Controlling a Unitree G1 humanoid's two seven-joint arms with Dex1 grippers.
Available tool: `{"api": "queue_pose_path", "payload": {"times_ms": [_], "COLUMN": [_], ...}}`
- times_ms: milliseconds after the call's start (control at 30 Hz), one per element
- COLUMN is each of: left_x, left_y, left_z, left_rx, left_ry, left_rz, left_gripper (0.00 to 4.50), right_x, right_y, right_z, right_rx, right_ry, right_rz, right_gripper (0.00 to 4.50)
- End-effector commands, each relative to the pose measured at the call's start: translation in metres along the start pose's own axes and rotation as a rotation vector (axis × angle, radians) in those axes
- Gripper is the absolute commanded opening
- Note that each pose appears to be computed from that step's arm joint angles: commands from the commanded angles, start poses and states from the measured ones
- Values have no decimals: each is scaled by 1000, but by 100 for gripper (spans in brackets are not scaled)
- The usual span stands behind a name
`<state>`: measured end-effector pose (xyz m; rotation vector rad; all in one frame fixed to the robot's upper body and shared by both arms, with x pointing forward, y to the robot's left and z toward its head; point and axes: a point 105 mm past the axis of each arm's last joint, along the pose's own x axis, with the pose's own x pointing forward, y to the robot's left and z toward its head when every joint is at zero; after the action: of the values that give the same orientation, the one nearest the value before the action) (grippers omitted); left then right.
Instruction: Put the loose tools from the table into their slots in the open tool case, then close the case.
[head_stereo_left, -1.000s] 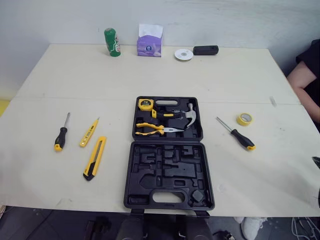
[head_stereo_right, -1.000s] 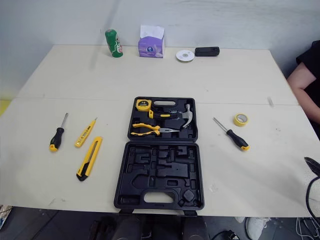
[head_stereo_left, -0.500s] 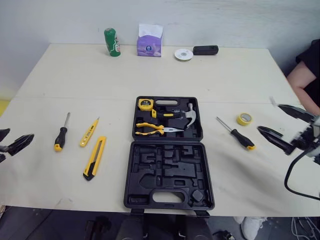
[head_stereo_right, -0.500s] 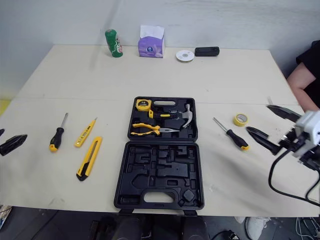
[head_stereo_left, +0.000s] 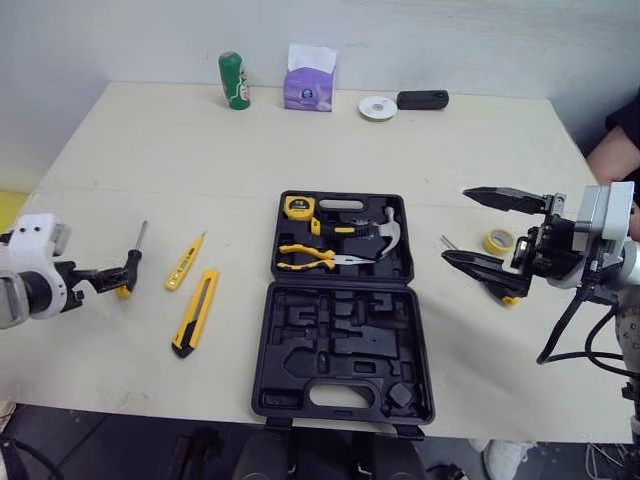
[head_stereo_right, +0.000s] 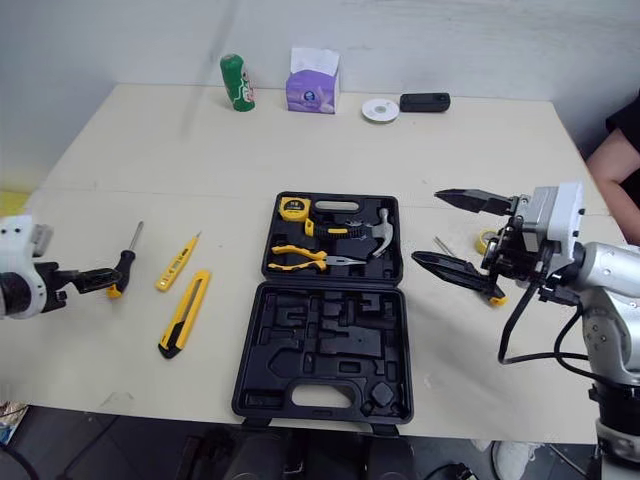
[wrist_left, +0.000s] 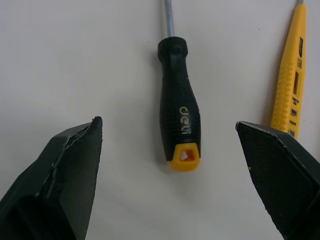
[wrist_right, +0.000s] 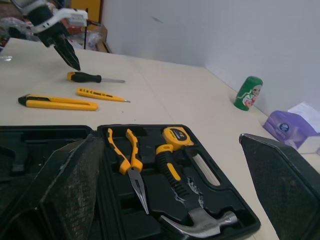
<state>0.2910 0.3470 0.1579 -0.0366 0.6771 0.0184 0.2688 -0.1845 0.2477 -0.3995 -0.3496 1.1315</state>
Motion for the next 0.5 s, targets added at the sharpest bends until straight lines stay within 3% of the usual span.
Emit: {"api": "queue_pose_path", "payload": {"times_ms": [33,500], "left_x": [4,28], "left_y": [4,-6], "left_z": [8,3], "left_rx": [24,28], "left_ry": [-11,25], "left_rz": [58,45], "left_gripper": [450,450], "right_x": [-3,1], "right_y": [7,18], "right_z": [6,0], "right_rx": [-50,-53], "right_ry": [-15,-48], "right_rz": [48,107], "right_gripper": [449,449]}}
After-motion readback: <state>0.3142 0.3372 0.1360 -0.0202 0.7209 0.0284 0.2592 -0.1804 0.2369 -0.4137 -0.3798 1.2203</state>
